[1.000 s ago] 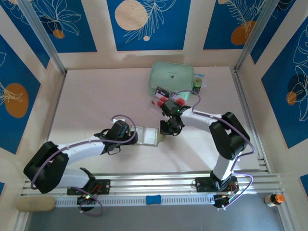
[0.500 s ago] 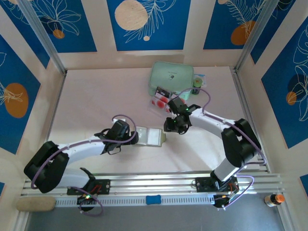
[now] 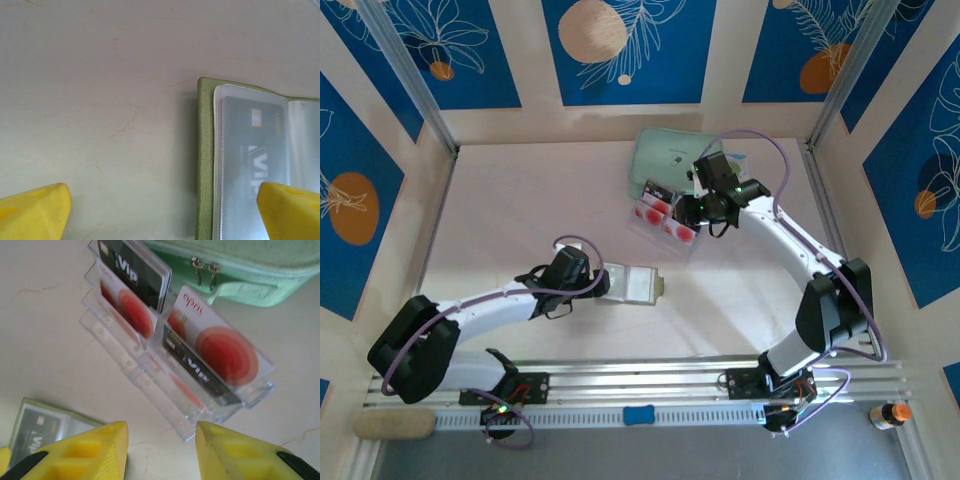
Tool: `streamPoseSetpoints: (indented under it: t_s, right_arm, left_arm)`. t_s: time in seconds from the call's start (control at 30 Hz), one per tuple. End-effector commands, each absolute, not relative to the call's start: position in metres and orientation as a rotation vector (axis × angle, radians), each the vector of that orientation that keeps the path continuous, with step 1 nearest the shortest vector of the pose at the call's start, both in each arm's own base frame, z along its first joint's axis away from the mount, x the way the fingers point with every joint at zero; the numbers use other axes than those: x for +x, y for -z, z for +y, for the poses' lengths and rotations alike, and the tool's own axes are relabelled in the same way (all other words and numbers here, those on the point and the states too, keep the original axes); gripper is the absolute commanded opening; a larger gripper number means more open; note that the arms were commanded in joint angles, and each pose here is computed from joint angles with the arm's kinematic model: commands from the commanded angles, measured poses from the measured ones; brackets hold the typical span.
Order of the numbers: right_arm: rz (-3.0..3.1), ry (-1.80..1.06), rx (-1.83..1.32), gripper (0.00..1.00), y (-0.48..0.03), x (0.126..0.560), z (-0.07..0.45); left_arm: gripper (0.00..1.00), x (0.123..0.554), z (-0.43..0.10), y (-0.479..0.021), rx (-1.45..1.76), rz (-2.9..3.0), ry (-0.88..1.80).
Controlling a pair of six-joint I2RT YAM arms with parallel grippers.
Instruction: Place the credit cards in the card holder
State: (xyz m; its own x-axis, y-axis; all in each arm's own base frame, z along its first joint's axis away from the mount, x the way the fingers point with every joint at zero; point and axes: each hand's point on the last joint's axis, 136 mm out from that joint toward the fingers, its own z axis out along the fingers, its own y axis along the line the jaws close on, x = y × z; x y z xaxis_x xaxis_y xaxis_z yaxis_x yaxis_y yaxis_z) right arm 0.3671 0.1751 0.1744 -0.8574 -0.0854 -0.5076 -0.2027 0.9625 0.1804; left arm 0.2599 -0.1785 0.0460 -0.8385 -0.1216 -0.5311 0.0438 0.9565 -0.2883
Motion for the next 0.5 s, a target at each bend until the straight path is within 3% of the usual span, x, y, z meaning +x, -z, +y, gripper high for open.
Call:
streamPoseSetpoints:
  t_s: [0.0, 0.17, 0.47]
  right_arm:
    - [2.657, -0.206, -0.341, 0.36, -0.160, 0.369, 0.171]
    - [2.681, -0.122, -0.422, 0.30, -0.148, 0.380, 0.174]
    - [2.699, 0.040, -0.556, 0.28, -0.125, 0.388, 0.181]
  left_arm:
    - [0.95, 0.268, -0.182, -0.062, -0.040, 2.500, 0.413]
    - [0.96, 0.268, -0.182, -0.062, -0.043, 2.501, 0.411]
    - [0.96, 0.268, -0.181, -0.064, -0.037, 2.501, 0.402]
